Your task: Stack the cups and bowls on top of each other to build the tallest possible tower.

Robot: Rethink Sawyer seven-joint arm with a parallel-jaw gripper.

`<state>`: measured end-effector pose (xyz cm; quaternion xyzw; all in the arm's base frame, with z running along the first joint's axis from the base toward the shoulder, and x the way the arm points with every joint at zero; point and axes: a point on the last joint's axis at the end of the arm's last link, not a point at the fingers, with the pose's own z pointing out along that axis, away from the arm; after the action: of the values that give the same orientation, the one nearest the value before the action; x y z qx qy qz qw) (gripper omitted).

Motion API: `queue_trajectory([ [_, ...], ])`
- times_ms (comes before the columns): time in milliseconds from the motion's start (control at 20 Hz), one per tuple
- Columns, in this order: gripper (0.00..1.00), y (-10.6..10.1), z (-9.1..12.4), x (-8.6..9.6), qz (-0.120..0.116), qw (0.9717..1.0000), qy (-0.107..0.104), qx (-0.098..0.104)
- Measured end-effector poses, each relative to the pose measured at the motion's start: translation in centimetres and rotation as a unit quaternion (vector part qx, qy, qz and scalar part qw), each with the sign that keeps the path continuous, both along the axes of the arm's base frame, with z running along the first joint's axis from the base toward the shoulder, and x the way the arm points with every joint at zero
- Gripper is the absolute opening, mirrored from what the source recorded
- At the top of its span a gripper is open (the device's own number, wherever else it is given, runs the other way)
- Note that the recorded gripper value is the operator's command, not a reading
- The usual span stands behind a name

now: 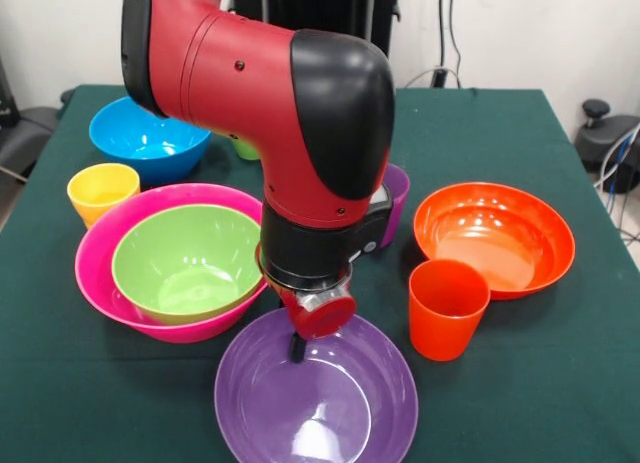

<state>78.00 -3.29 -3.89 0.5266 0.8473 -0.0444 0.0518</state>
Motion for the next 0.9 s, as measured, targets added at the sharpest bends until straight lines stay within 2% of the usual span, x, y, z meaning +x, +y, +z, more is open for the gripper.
queue_trajectory([
  [150, 0.00, 0.2, 0.3, 0.0, 0.002, 1.0000, -0.001, -0.003],
  [450, 0.00, 1.5, 2.3, -0.7, 0.004, 1.0000, 0.002, -0.004],
  [550, 0.00, 2.1, 3.9, -1.3, 0.003, 1.0000, 0.004, -0.004],
  [900, 0.00, 2.9, 6.6, -3.3, -0.004, 0.9999, 0.013, -0.003],
])
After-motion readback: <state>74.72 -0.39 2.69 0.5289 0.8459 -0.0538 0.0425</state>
